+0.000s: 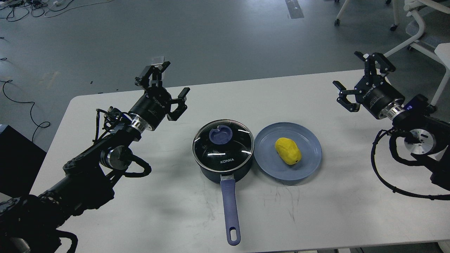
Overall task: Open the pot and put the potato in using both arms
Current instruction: 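Raise the left gripper and swing it toward the pot lid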
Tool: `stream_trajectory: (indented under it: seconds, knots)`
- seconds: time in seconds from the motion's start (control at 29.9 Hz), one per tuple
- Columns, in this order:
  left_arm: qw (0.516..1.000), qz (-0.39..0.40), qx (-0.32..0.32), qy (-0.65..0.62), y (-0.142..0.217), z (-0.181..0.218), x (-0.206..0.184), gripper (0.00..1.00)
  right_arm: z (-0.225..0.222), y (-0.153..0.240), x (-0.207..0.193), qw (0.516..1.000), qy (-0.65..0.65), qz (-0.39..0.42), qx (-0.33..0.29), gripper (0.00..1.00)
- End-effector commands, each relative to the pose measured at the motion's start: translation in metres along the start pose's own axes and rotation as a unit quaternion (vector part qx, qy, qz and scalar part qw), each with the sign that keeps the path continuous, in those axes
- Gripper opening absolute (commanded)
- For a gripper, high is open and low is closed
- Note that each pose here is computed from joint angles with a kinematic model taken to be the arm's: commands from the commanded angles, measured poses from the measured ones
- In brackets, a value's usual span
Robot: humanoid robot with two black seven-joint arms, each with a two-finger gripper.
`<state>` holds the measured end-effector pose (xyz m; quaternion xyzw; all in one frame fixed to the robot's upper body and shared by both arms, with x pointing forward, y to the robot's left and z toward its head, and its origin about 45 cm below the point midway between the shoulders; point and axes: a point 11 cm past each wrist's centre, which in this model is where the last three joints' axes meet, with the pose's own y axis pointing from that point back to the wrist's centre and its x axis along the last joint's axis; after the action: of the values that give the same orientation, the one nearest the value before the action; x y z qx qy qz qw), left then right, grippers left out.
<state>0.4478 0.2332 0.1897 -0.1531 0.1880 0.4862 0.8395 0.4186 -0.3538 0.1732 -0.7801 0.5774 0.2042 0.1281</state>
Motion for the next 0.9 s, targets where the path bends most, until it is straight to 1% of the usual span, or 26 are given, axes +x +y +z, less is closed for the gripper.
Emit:
stream_trajectory:
  seconds: [0.0,0.17,0.33,0.47,0.53,0.57,0.6,0.63,0.67,0.74,0.8,0.87]
  knots:
    - [1.0,0.002,-0.004,0.002,0.0,0.0,0.001,0.98,0.0,0.0,0.001,1.0,0.0,0.001,0.001,1.0]
    - [1.0,0.006,0.0,-0.002,0.002,0.0,0.004,0.98,0.001,0.0,0.0,1.0,0.0,0.0,0.001,1.0]
    - [1.0,0.007,-0.001,-0.023,0.002,0.015,0.011,0.98,-0.001,0.0,0.0,1.0,0.004,-0.001,0.001,1.0]
    - [0.996,-0.009,-0.005,-0.09,0.003,0.047,0.017,0.98,-0.008,0.002,0.004,1.0,0.01,0.002,0.005,1.0]
    - [0.993,-0.012,-0.003,-0.113,0.004,0.056,0.02,0.98,-0.009,0.002,0.004,1.0,0.011,0.001,0.006,1.0]
    - [0.991,-0.019,-0.008,-0.133,-0.001,0.07,0.018,0.98,-0.011,0.003,0.006,1.0,0.012,0.003,0.006,1.0]
    - [0.988,-0.032,-0.014,-0.151,-0.01,0.085,0.01,0.98,-0.012,0.004,0.006,1.0,0.013,0.003,0.007,1.0]
    - [0.986,-0.038,-0.014,-0.16,-0.013,0.089,0.007,0.98,-0.013,0.004,0.007,1.0,0.014,0.004,0.008,1.0]
    - [0.981,-0.062,-0.011,-0.181,-0.019,0.096,-0.006,0.98,-0.016,0.006,0.01,1.0,0.017,0.006,0.008,1.0]
    - [0.974,-0.094,-0.005,-0.207,-0.022,0.1,-0.021,0.98,-0.019,0.007,0.011,1.0,0.02,0.008,0.009,1.0]
    - [0.953,-0.146,0.007,-0.266,-0.022,0.113,-0.044,0.98,-0.021,0.009,0.015,1.0,0.023,0.011,0.01,1.0]
    - [0.914,-0.235,0.019,-0.329,-0.02,0.109,-0.091,0.98,-0.023,0.01,0.016,1.0,0.025,0.012,0.01,1.0]
